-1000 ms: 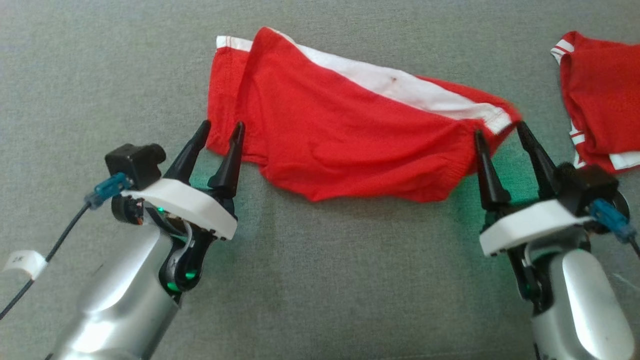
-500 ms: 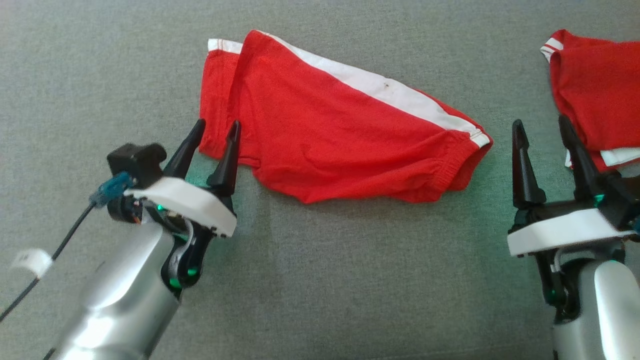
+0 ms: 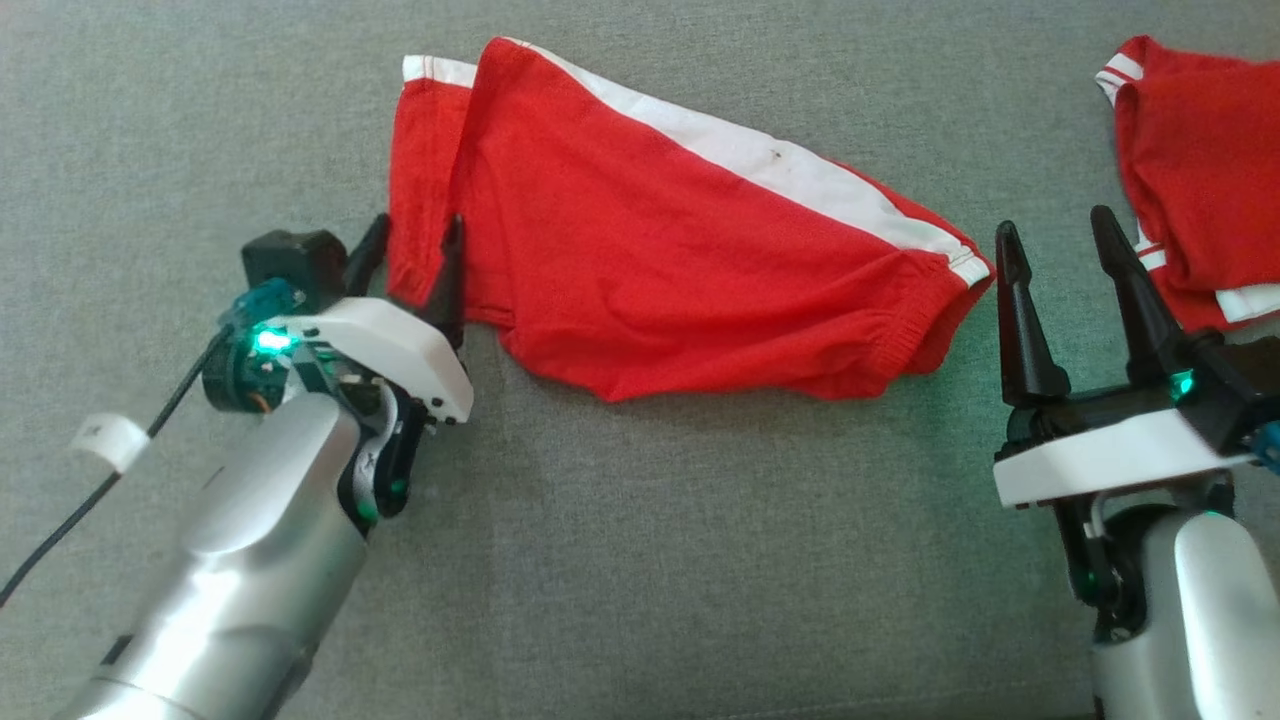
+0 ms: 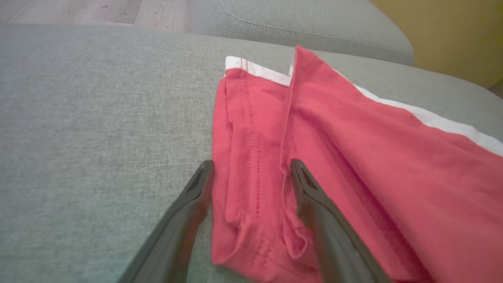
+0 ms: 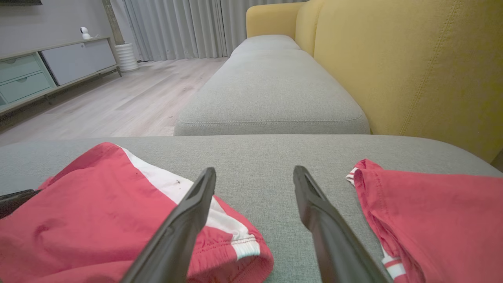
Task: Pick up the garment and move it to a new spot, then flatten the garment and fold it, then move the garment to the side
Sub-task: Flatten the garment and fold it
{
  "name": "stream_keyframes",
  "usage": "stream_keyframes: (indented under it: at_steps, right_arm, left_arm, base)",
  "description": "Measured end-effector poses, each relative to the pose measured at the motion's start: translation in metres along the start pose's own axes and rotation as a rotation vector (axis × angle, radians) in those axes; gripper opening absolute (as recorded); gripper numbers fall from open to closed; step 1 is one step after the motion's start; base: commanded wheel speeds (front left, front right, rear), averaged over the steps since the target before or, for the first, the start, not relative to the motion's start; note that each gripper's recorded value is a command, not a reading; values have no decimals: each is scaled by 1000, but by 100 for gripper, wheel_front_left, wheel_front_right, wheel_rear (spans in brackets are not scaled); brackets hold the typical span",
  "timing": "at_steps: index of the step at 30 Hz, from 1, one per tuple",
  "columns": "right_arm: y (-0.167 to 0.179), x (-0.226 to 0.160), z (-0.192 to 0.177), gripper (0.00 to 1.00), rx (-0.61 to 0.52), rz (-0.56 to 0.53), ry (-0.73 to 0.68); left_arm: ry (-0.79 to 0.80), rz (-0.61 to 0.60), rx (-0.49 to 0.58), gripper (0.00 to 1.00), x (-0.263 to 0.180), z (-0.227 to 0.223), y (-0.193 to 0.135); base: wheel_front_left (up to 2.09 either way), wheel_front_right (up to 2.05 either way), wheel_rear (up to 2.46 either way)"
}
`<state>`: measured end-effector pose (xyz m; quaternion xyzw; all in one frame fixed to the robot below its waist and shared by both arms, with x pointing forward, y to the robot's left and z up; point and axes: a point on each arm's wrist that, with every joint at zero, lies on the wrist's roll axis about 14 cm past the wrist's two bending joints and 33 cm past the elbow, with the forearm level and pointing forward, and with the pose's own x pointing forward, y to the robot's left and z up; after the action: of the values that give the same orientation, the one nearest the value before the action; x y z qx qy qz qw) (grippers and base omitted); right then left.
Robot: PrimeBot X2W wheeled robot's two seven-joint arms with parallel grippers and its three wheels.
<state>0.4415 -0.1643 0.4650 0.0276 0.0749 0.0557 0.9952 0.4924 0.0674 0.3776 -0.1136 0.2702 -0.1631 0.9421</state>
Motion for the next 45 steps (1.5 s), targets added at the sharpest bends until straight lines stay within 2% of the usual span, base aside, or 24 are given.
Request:
stream_keyframes:
  at_steps: [4,9,10,11,12,13,14,20,27,32,33,36,37,39,45]
  right_arm:
    - [0,0,0,100,0,0,0]
    - [0,-1,1,100,-1,-1,-1]
    - [0,-1,1,100,-1,-1,-2]
    - [0,-1,1,100,-1,-1,-2]
    - [0,-1,1,100,-1,-1,-2]
    - [0,-1,1,100,-1,-1,-2]
    - [0,-1,1,100,-1,-1,-2]
    - [-3,-1,5,100,0,-9,-15]
    - [2,3,19,100,4,2,-53]
    - [11,-1,24,100,7,26,-64]
    - [12,-4,22,100,8,28,-59]
    - [15,-6,22,100,9,33,-55]
    - [15,-7,21,100,10,34,-54]
    - [15,-7,20,100,11,33,-50]
    - [15,-10,19,100,21,33,-46]
  left_arm:
    - [28,-11,0,100,3,-5,-6]
    - [71,-85,8,100,6,-11,-28]
    - [75,-94,9,97,6,-12,-32]
    - [84,-103,13,57,5,-14,-34]
    - [87,-108,19,42,5,-15,-36]
    - [87,-108,19,18,5,-15,-36]
    - [89,-109,22,0,5,-16,-37]
    - [22,-81,12,0,-3,-6,-34]
    - [-105,-31,-73,0,-37,4,-24]
    - [-132,28,-166,0,-70,-14,-15]
    - [-128,59,-212,0,-83,-25,-10]
    - [-114,95,-245,0,-95,-41,-4]
    - [-116,100,-248,24,-98,-44,-4]
    - [-127,102,-251,100,-99,-44,-4]
    - [-204,121,-223,100,-103,-29,1]
  base:
    - [0,0,0]
    - [0,0,0]
    - [0,0,0]
    - [0,0,0]
    - [0,0,0]
    - [0,0,0]
    - [0,0,0]
    - [0,0,0]
    - [0,0,0]
    - [0,0,0]
    - [0,0,0]
    - [0,0,0]
    - [0,0,0]
    - [0,0,0]
    - [0,0,0]
